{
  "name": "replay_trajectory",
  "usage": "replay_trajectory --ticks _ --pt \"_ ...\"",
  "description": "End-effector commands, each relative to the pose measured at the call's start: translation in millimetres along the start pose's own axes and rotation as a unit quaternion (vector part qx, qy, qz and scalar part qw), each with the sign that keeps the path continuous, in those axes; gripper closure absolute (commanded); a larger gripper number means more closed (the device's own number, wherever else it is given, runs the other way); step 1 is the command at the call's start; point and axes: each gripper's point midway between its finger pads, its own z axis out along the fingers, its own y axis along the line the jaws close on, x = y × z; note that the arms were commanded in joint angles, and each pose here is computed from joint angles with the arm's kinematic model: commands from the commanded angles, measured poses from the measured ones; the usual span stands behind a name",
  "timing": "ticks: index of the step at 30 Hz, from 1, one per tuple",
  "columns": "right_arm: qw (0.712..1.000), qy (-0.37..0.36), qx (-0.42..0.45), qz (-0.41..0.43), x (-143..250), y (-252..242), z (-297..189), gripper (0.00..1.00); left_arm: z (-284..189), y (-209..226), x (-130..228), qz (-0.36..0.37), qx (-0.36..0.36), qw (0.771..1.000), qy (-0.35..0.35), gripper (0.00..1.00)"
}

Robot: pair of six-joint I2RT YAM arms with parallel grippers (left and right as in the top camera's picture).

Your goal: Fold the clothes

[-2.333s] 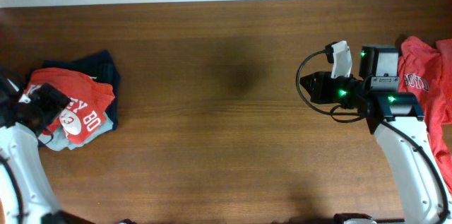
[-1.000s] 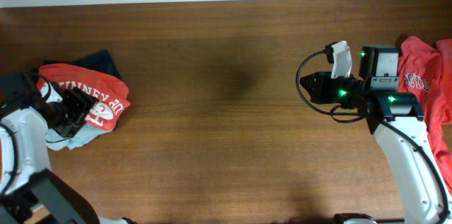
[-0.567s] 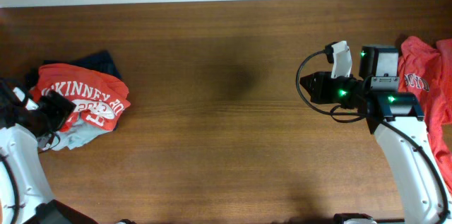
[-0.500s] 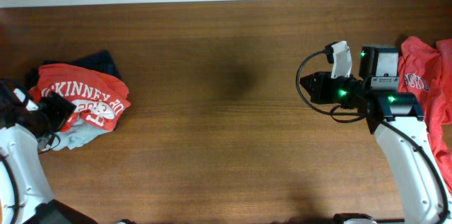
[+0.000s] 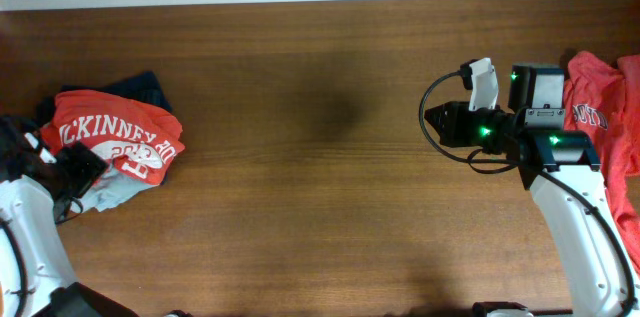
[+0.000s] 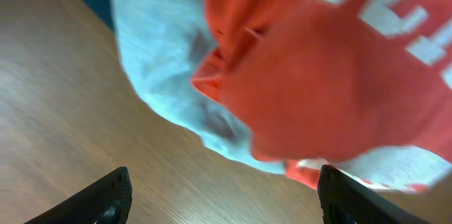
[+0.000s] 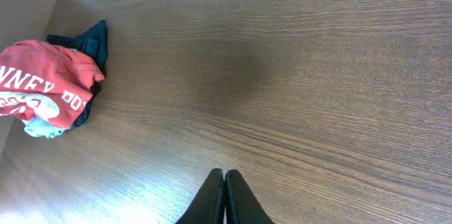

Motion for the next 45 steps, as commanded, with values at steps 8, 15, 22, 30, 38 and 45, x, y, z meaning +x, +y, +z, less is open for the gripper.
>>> replay_trajectory --ticks 8,15,22,30,38,45 --pt "1.000 -0.006 0.000 -0.005 -3 2 0 0.92 37 14 5 0.041 -0.034 0.998 0.019 0.24" --pt "1.000 -0.006 0.000 -0.005 -3 2 0 0.92 49 17 -17 0.042 -0.045 0.998 -0.025 0.37" --pt "1.000 -0.006 0.000 -0.005 -3 2 0 0.92 46 14 -45 0.055 -0.046 0.994 -0.083 0.83" --pt "1.000 -0.005 0.000 -0.004 -3 2 0 0.92 36 22 -57 0.045 -0.066 0.992 -0.101 0.82" --pt "1.000 -0.001 0.001 -0.001 -1 2 0 0.92 -2 20 -15 -0.091 -0.017 0.995 -0.036 0.36" --pt "1.000 0.005 0.001 0.002 2 1 0 0.92 -57 40 -24 -0.157 0.092 0.980 -0.082 0.23"
